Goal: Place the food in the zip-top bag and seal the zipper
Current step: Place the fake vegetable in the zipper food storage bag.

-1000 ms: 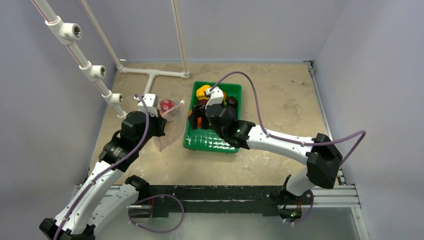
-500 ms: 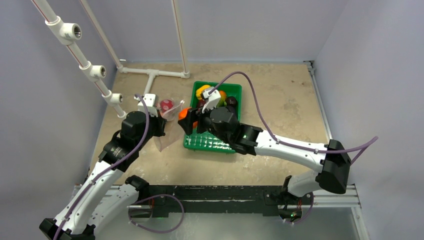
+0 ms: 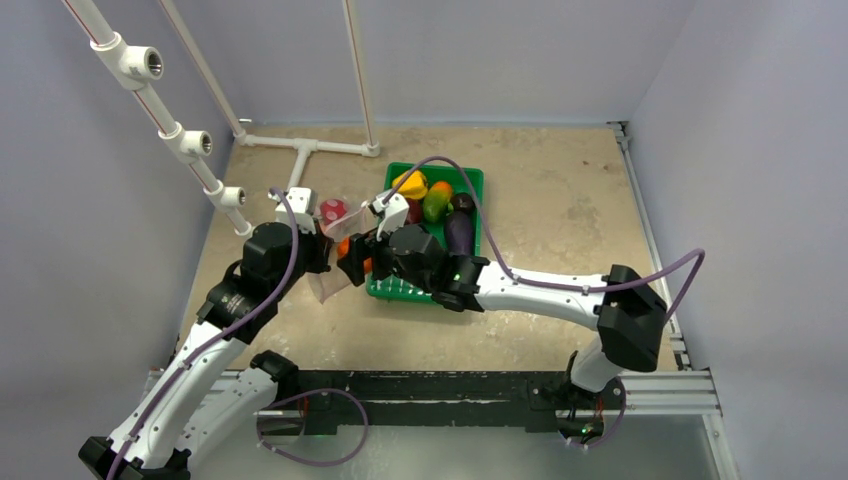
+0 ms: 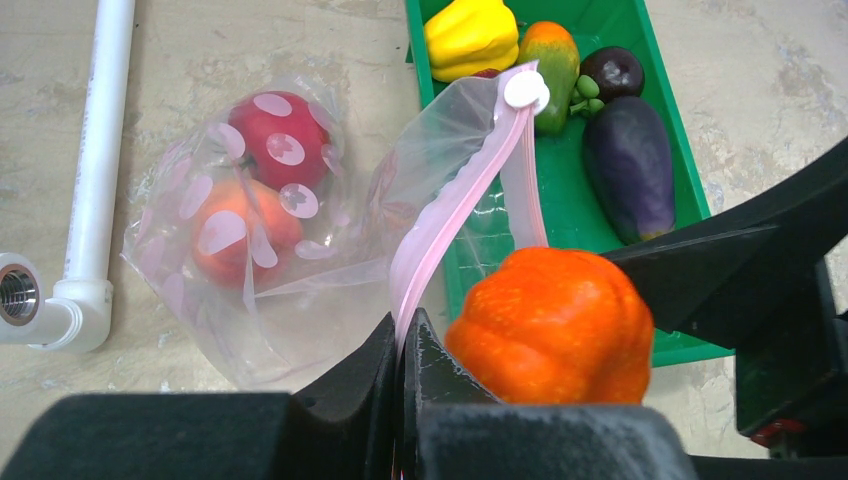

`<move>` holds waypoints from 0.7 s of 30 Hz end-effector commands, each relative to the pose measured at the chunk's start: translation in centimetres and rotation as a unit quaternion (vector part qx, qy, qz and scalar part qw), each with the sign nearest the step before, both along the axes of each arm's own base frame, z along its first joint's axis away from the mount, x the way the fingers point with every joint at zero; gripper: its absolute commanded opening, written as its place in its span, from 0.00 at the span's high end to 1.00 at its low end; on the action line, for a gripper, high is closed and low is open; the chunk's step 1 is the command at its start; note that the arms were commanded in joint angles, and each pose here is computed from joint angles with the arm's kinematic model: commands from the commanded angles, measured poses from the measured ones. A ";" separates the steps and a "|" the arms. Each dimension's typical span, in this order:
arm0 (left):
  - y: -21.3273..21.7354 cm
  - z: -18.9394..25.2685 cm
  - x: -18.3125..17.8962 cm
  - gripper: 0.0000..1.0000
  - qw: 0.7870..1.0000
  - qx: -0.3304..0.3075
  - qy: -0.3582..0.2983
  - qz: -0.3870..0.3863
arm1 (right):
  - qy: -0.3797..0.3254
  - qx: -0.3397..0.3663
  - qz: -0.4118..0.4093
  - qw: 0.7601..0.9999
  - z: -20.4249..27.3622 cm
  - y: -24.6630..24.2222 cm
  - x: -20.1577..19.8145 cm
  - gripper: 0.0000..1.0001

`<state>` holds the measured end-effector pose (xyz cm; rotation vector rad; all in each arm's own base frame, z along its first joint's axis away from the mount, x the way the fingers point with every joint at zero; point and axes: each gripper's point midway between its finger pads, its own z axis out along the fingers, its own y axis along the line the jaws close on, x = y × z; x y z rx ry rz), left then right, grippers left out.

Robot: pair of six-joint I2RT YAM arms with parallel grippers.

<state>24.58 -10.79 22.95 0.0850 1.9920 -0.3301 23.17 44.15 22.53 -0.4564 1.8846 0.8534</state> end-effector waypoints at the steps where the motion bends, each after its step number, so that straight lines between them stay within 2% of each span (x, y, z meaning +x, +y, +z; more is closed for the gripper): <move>1: -0.1 0.9 0.2 1.00 1.000 -0.008 -0.017 -0.002 | -0.029 0.047 0.009 0.998 3.8 1.7 0.3 0.45; 12: -0.2 0.8 0.2 1.00 1.000 -0.007 -0.015 -0.004 | -0.020 0.027 -0.006 0.999 2.2 2.9 1.2 0.19; 17: -0.2 0.7 0.2 1.00 1.000 -0.006 -0.014 -0.004 | -0.022 0.031 -0.010 0.999 2.9 3.2 1.5 0.14; 21: -0.2 0.7 0.2 1.00 1.000 -0.007 -0.015 -0.004 | -0.026 0.036 -0.006 0.999 3.6 3.4 1.4 0.14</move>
